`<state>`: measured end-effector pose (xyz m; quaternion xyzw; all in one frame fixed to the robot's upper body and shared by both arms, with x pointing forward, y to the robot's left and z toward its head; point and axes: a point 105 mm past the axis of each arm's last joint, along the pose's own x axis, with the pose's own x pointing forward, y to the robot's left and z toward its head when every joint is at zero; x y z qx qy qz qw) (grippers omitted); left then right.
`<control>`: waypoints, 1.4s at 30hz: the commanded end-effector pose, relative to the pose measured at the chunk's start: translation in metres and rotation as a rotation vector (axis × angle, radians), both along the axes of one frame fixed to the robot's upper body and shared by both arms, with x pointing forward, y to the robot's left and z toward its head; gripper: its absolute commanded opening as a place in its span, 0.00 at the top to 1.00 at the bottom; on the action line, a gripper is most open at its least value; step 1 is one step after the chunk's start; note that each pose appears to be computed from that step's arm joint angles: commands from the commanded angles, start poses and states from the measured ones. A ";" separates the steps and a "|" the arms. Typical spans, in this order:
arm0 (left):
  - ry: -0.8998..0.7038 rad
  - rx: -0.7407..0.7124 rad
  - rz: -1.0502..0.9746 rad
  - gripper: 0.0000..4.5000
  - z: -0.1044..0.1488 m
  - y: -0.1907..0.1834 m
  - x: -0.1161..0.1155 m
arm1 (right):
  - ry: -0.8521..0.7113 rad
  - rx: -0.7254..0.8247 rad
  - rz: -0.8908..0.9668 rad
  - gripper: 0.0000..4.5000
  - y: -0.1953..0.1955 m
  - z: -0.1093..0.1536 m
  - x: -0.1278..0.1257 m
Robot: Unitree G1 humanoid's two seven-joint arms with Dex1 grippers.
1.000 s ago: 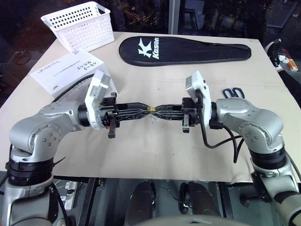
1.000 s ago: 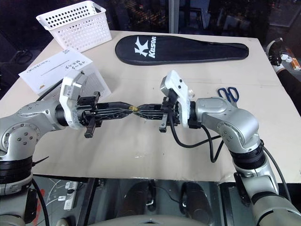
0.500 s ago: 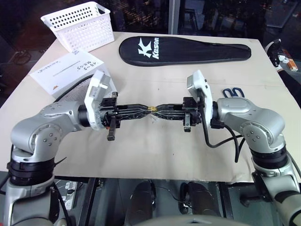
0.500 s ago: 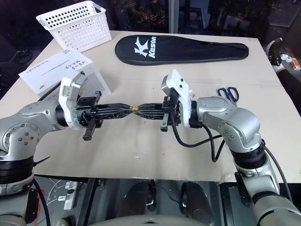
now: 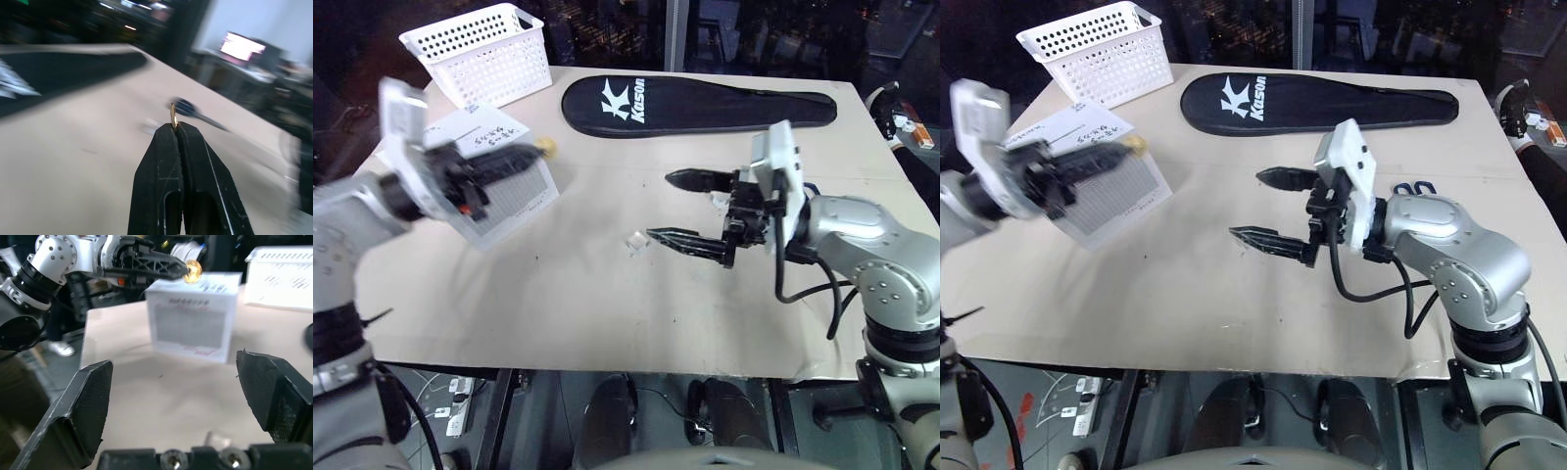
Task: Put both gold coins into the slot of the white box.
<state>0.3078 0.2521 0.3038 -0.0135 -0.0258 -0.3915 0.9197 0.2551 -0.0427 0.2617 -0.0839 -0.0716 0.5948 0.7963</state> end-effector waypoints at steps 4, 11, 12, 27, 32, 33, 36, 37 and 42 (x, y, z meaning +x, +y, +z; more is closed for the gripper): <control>-0.037 0.189 0.236 1.00 0.029 0.071 0.026 | -0.152 0.018 -0.036 0.03 -0.021 0.028 -0.013; 0.051 0.362 0.311 1.00 0.019 0.094 0.050 | -0.158 0.004 -0.064 0.03 -0.027 0.025 -0.019; 0.062 0.373 0.318 1.00 0.017 0.097 0.051 | -0.156 0.003 -0.067 0.03 -0.027 0.024 -0.020; 0.177 0.466 0.286 1.00 -0.016 0.112 0.043 | -0.107 -0.007 -0.095 0.03 -0.032 0.010 -0.025; 0.160 0.497 0.329 1.00 -0.017 0.117 0.045 | -0.105 -0.011 -0.089 0.03 -0.032 0.009 -0.025; 0.138 0.484 0.344 1.00 -0.014 0.117 0.047 | -0.106 -0.012 -0.089 0.03 -0.031 0.009 -0.024; 0.076 0.447 0.327 0.88 -0.003 0.113 0.047 | -0.105 -0.014 -0.088 0.01 -0.031 0.009 -0.024; 0.052 0.443 0.318 0.81 0.001 0.111 0.047 | -0.105 -0.014 -0.089 0.01 -0.031 0.009 -0.023; -0.096 0.260 0.203 0.40 0.047 0.088 0.039 | -0.102 -0.017 -0.121 0.01 -0.036 0.007 -0.019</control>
